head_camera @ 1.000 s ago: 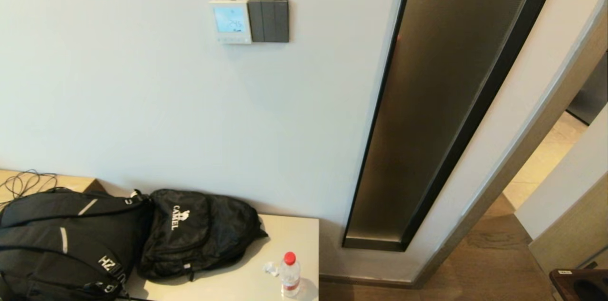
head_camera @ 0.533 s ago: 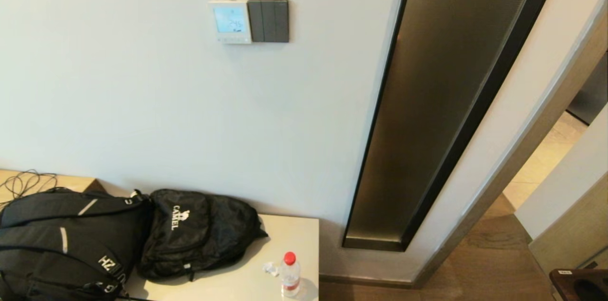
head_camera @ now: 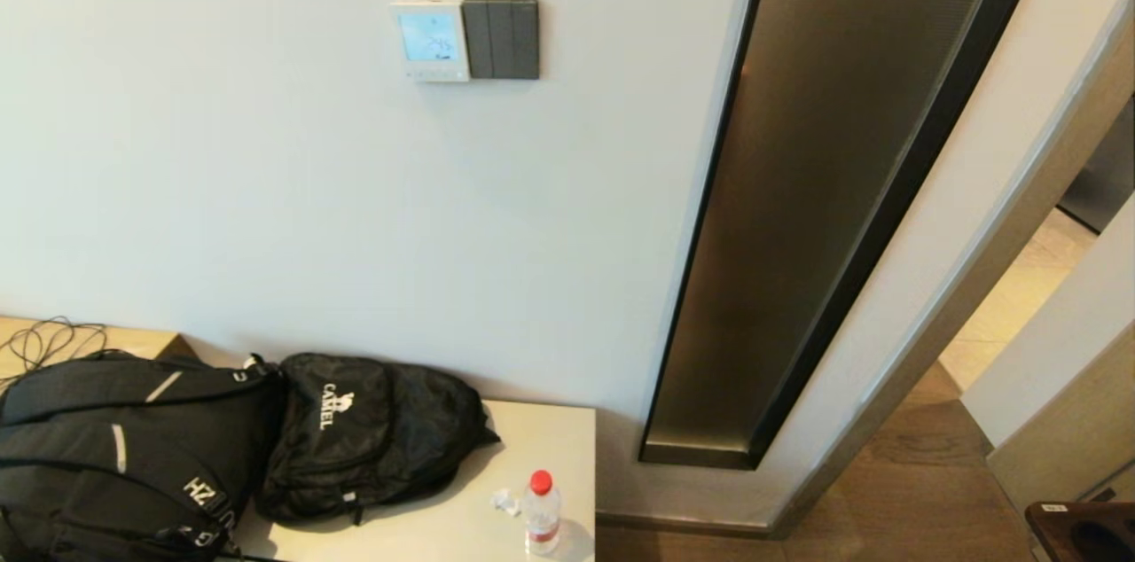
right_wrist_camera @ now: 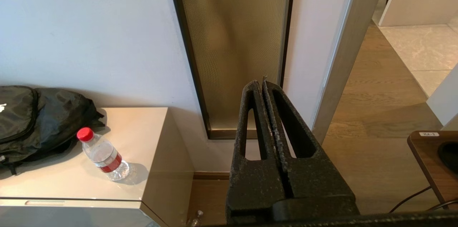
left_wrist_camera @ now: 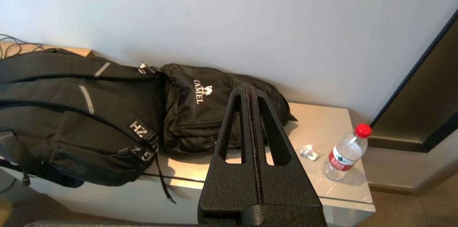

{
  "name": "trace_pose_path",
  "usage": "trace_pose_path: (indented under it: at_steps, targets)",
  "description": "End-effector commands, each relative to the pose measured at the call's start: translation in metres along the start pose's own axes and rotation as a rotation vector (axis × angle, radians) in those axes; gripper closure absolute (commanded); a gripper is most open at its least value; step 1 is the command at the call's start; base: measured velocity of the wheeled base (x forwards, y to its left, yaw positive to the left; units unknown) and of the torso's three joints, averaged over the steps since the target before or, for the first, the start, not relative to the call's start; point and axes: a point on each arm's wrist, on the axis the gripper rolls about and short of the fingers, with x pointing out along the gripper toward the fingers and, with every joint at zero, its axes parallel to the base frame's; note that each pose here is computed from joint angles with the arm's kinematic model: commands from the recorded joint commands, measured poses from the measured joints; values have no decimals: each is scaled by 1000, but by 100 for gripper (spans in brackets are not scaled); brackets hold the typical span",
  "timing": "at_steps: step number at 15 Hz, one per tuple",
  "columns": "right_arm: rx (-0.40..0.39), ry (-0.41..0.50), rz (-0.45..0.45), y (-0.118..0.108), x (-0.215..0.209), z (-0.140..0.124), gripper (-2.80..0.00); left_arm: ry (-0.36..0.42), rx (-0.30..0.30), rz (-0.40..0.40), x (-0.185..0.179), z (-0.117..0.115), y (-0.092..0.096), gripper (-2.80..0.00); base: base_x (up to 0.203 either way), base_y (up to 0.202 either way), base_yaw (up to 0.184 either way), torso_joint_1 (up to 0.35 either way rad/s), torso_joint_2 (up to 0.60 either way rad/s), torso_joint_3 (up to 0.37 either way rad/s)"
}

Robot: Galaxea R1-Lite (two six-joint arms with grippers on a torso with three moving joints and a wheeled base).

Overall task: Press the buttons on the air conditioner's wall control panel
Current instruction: Turn off the central air conditioner

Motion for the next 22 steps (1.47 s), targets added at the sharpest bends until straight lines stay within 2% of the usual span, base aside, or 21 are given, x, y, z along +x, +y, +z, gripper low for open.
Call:
trace_pose_path:
  at_steps: [1, 12, 14, 16, 19, 22]
  targets:
    - [1, 3, 1, 0, 0, 0, 0, -1, 0, 1, 0, 0, 0, 0, 0, 0, 0, 0, 0, 0]
    - [1, 3, 0, 0, 0, 0, 0, -7, 17, 3, -1, 4, 0, 0, 0, 0, 0, 0, 0, 0]
    - [1, 1, -1, 0, 0, 0, 0, -68, 14, 1, -7, 28, 0, 0, 0, 0, 0, 0, 0, 0]
    - [1, 1, 1, 0, 0, 0, 0, -95, 14, 1, -9, 56, -1, 0, 0, 0, 0, 0, 0, 0]
    - [1, 1, -1, 0, 0, 0, 0, -171, 11, -7, -11, 116, -1, 0, 0, 0, 0, 0, 0, 0]
    - [1, 1, -1, 0, 0, 0, 0, -204, 8, -19, 8, 173, -2, 0, 0, 0, 0, 0, 0, 0]
